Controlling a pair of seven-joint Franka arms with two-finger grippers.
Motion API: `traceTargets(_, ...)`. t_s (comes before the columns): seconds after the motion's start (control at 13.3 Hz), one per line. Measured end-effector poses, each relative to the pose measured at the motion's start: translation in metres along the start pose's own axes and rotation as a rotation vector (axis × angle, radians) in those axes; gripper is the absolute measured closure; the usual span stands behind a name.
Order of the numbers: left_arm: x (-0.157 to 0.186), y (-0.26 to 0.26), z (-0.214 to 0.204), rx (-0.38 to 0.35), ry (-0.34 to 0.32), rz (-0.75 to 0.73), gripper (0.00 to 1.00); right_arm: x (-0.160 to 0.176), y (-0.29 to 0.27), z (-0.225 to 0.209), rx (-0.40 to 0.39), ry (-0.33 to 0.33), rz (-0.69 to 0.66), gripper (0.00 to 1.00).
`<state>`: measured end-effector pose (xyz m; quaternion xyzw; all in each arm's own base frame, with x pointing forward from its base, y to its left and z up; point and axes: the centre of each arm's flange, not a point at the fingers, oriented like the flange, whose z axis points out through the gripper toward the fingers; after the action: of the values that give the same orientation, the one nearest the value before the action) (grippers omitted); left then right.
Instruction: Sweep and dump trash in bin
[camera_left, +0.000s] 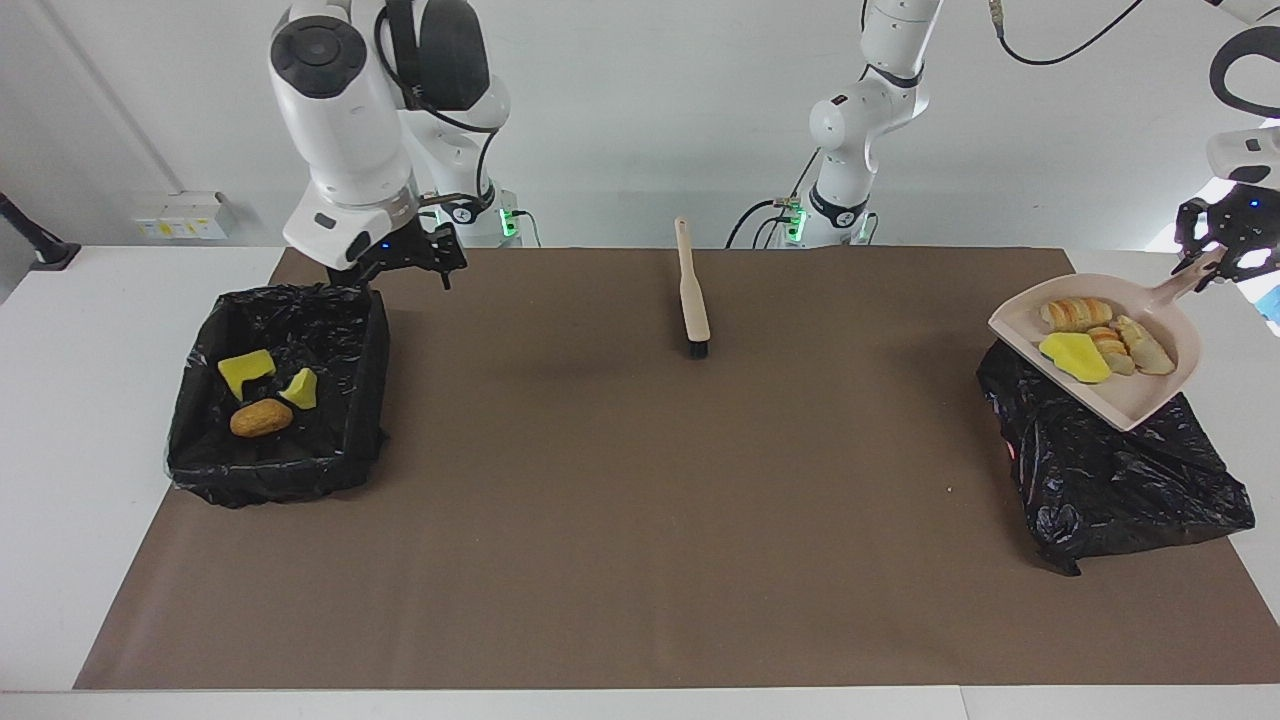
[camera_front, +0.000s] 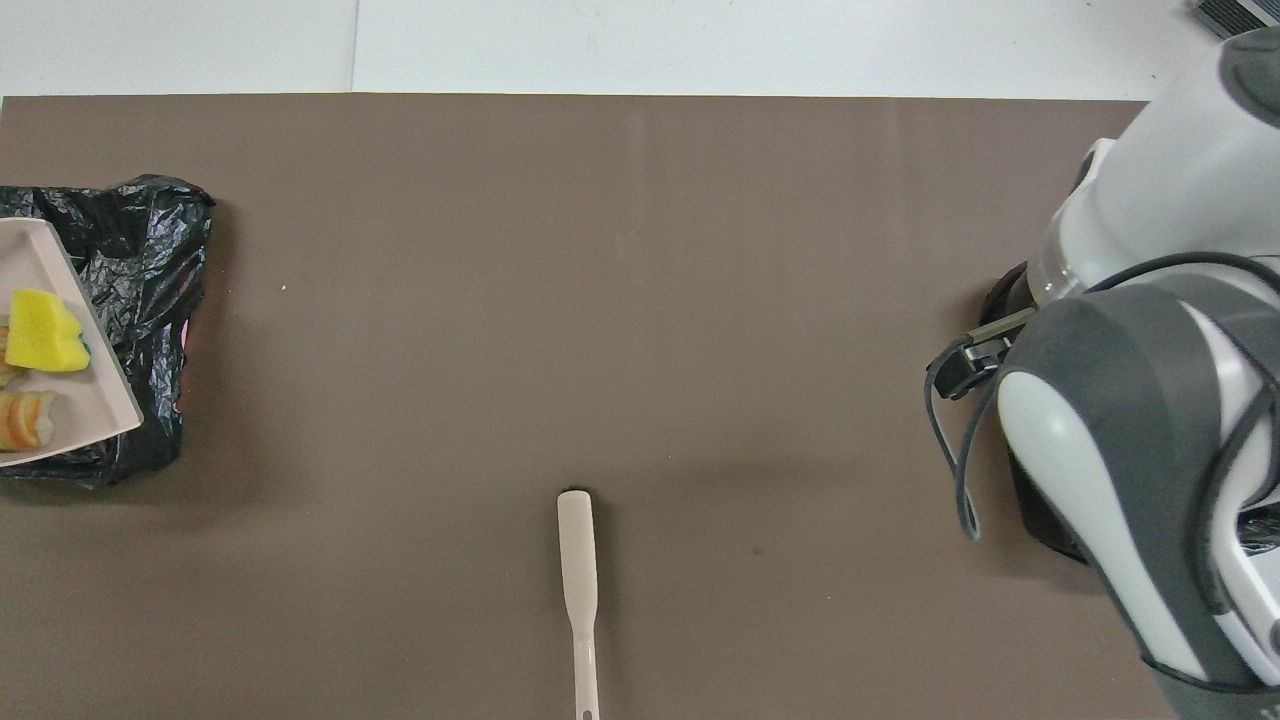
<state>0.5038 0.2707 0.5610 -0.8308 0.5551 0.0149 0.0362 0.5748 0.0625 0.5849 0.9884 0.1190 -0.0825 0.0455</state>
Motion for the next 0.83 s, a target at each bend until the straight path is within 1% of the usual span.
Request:
traceTargets(0.08,0.000,0.000,0.000,0.000,0.000,0.001,0.68,-0.003,0.014,-0.002,0.002,0.008,0.024,0.00)
traceTargets(0.3,0.001,-0.001,-0.002,0.006,0.001,0.002,0.68,-0.002,0.046,-0.011,-0.003,0.087,0.081,0.00)
traceTargets(0.38,0.000,-0.002,-0.006,0.015,0.000,0.000,0.68,-0.002,0.054,-0.011,0.000,0.096,0.092,0.00)
traceTargets(0.53,-0.003,-0.004,-0.011,0.025,-0.001,-0.003,0.68,-0.004,0.059,-0.010,0.026,0.099,0.103,0.00)
traceTargets(0.6,-0.003,-0.004,-0.010,0.021,-0.001,-0.003,0.68,-0.008,0.063,-0.008,0.053,0.098,0.116,0.00)
traceTargets(0.68,-0.002,-0.005,-0.008,0.016,-0.001,-0.002,0.68,-0.015,0.071,-0.006,0.079,0.097,0.146,0.00)
traceTargets(0.83,-0.002,-0.006,-0.004,0.010,0.000,-0.001,0.68,-0.033,0.081,-0.006,0.096,0.093,0.242,0.00)
